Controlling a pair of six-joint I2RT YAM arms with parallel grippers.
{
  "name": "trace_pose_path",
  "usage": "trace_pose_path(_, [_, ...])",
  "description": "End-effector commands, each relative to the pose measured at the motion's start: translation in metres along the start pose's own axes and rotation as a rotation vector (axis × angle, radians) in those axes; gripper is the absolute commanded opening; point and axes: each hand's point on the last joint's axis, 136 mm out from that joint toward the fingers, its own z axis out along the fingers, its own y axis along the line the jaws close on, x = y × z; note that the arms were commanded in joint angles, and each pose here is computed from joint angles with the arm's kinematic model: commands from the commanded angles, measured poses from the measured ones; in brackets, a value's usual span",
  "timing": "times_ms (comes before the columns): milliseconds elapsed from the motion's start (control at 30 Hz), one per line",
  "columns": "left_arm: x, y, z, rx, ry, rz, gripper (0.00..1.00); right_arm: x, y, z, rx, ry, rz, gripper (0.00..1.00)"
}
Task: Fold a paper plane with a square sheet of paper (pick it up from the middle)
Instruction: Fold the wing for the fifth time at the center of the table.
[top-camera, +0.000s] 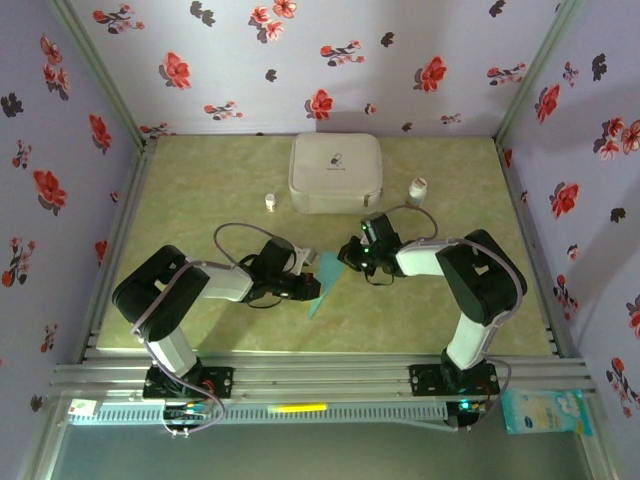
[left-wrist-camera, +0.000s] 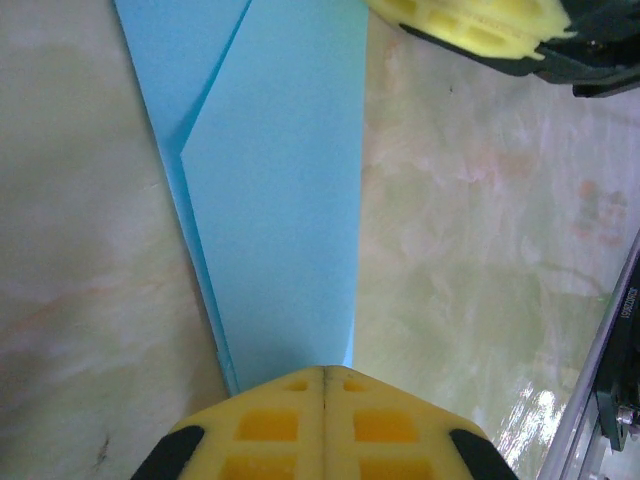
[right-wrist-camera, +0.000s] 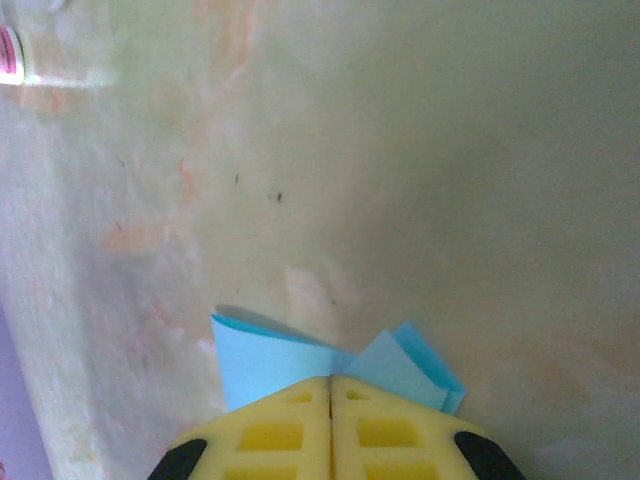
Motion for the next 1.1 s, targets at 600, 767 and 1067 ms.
trace_pose_path(600, [0.071, 0.046, -0.003, -0.153, 0.197, -0.167, 0.0, -0.012, 0.024, -0.036, -0.052, -0.089, -0.068, 0.12])
trace_pose_path(767, [0.069, 0.043, -0.004, -0.153, 0.199, -0.167, 0.0, 0.023, 0.033, -0.015, -0.048, 0.012, -0.121, 0.09])
trace_pose_path(1067, [0.056, 0.026, -0.01, -0.123, 0.181, -0.154, 0.0, 0.032, -0.031, 0.004, 0.144, 0.003, -0.018, 0.01])
